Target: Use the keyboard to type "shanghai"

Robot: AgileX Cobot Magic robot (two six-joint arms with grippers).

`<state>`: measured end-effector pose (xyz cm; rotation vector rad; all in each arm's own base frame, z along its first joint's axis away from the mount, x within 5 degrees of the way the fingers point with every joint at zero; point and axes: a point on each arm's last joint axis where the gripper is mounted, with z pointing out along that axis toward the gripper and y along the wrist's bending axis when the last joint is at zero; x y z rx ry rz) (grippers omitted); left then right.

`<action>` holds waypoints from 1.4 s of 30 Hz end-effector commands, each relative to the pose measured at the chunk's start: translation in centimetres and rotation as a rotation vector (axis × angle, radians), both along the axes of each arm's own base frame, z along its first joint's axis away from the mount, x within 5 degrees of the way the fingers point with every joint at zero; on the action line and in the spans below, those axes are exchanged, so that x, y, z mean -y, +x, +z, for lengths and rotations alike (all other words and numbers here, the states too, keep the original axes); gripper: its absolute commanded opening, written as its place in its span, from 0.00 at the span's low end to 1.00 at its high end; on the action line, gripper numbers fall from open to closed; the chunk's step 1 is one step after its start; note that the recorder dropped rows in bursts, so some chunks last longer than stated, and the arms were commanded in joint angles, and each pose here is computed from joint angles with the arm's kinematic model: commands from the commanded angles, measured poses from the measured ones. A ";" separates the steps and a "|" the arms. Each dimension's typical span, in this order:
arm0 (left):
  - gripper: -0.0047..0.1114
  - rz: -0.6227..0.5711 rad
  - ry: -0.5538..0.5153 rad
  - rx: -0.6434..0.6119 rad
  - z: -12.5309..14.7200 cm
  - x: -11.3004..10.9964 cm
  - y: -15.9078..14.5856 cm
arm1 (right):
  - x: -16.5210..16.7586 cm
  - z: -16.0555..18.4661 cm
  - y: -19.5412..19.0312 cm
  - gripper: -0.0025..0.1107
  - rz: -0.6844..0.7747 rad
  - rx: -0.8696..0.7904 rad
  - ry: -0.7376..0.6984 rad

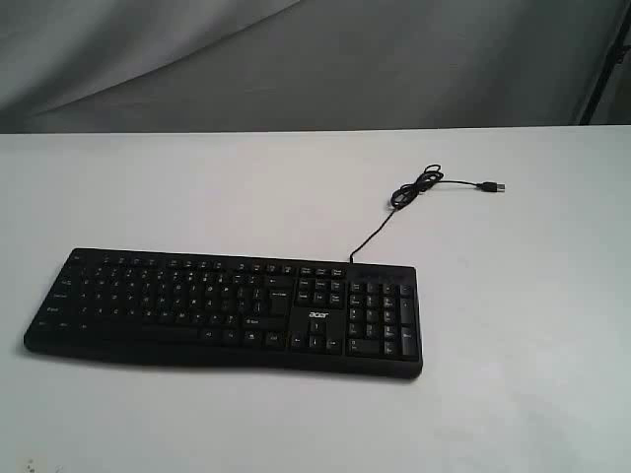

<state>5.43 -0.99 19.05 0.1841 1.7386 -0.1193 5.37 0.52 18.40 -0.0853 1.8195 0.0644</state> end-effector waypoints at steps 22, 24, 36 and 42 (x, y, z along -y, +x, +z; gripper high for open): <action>0.04 -0.004 -0.003 0.003 -0.1 0.0 0.0 | -0.1 9.1 -3.0 0.02 0.005 1.131 0.002; 0.04 -0.004 -0.003 0.003 -0.1 0.0 0.0 | 0.0 9.5 -3.5 0.02 0.009 1.201 0.017; 0.04 -0.004 -0.003 0.003 -0.1 0.0 0.0 | -0.1 18.8 0.5 0.02 0.053 0.693 0.460; 0.04 -0.004 -0.003 0.003 -0.1 0.0 0.0 | -0.7 25.5 9.2 0.02 -0.001 0.491 0.173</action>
